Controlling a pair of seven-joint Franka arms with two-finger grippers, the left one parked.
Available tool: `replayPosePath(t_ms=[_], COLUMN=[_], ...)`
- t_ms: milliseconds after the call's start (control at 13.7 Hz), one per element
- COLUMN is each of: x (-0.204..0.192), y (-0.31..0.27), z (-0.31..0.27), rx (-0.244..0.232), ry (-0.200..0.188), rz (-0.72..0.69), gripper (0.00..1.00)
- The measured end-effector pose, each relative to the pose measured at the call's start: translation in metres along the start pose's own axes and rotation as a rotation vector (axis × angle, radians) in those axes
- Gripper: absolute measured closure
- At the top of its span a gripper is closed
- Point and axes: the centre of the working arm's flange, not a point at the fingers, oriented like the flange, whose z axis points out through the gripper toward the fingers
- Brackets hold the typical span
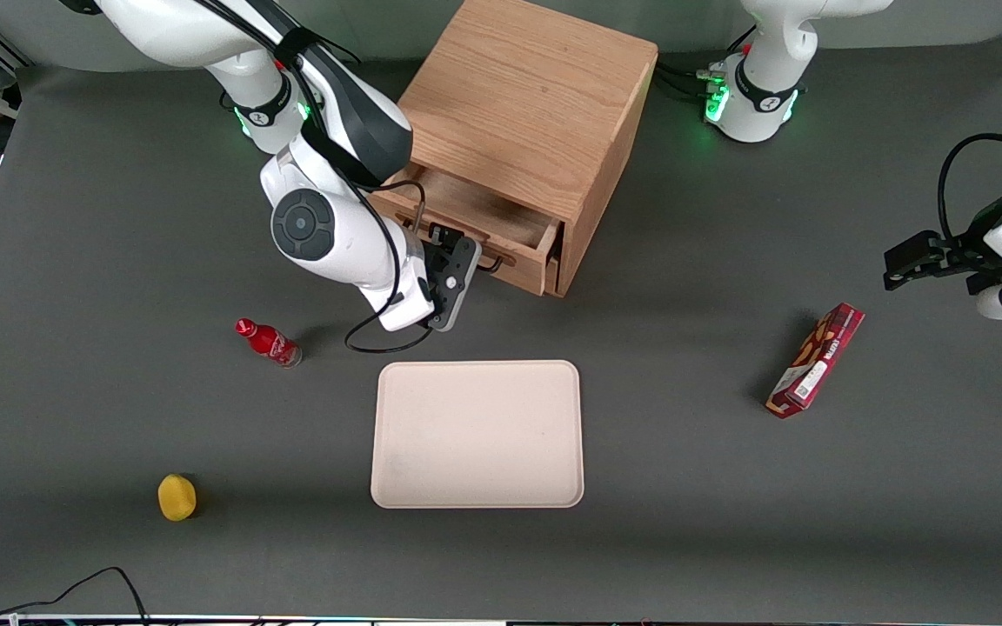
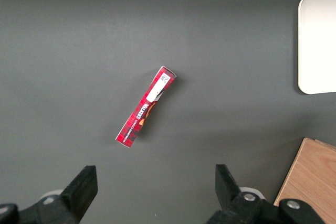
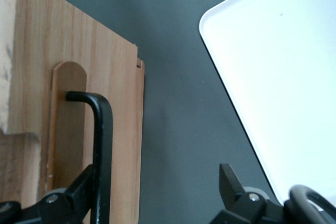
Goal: Open upper drawer
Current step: 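Pull the upper drawer outward from the cabinet with the right gripper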
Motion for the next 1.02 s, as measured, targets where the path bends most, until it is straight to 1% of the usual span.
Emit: replayPosePath(t_ms=[512, 1024], x=[-0.002, -0.006], y=[0.027, 0.051], z=[-0.005, -0.015], rx=[-0.038, -0.092], ry=[0.003, 0.000], rz=[0.015, 0.024], gripper=[0.00, 0.00])
